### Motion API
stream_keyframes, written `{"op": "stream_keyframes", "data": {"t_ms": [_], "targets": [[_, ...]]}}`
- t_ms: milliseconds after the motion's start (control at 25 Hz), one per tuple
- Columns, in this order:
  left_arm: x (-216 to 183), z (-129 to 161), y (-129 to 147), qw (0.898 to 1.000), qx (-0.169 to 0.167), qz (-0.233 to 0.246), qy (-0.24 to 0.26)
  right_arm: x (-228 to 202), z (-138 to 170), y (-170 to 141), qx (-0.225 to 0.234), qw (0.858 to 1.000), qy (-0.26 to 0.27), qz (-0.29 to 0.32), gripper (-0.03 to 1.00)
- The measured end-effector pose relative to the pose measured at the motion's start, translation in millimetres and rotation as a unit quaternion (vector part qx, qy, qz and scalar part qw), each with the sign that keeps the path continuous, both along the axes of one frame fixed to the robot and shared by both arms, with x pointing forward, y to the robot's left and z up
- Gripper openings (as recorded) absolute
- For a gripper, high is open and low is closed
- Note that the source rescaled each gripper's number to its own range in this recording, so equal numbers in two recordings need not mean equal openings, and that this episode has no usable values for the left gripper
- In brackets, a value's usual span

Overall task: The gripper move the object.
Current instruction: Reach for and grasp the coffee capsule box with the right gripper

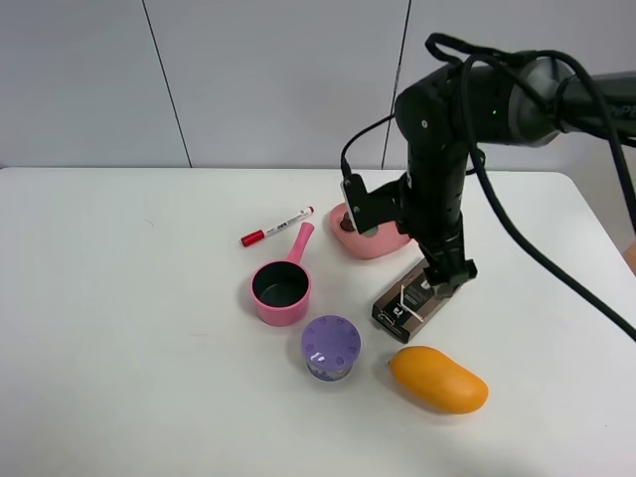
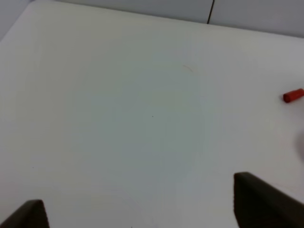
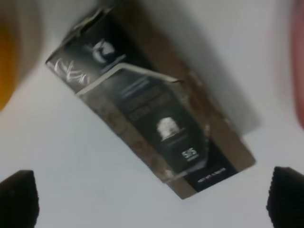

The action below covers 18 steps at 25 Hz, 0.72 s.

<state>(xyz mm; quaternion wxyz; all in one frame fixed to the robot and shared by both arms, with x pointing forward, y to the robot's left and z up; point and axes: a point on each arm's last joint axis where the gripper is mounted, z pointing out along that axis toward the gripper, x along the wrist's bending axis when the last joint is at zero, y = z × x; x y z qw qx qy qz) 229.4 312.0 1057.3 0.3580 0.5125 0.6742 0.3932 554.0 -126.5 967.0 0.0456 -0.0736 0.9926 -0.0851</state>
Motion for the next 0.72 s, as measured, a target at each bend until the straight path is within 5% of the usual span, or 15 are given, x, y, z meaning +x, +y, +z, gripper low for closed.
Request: {"op": "stream_keyframes", "data": {"t_ms": [320,720], "targets": [[0.0,0.0,0.0,1.000,0.000,0.000,0.000,6.9,-12.1,5.5,0.040,0.996,-0.062,0.048,0.93],[0.0,0.0,0.0,1.000,0.000,0.000,0.000,5.6,-13.1,8.2,0.051,0.994,-0.053,0.078,0.93]]}}
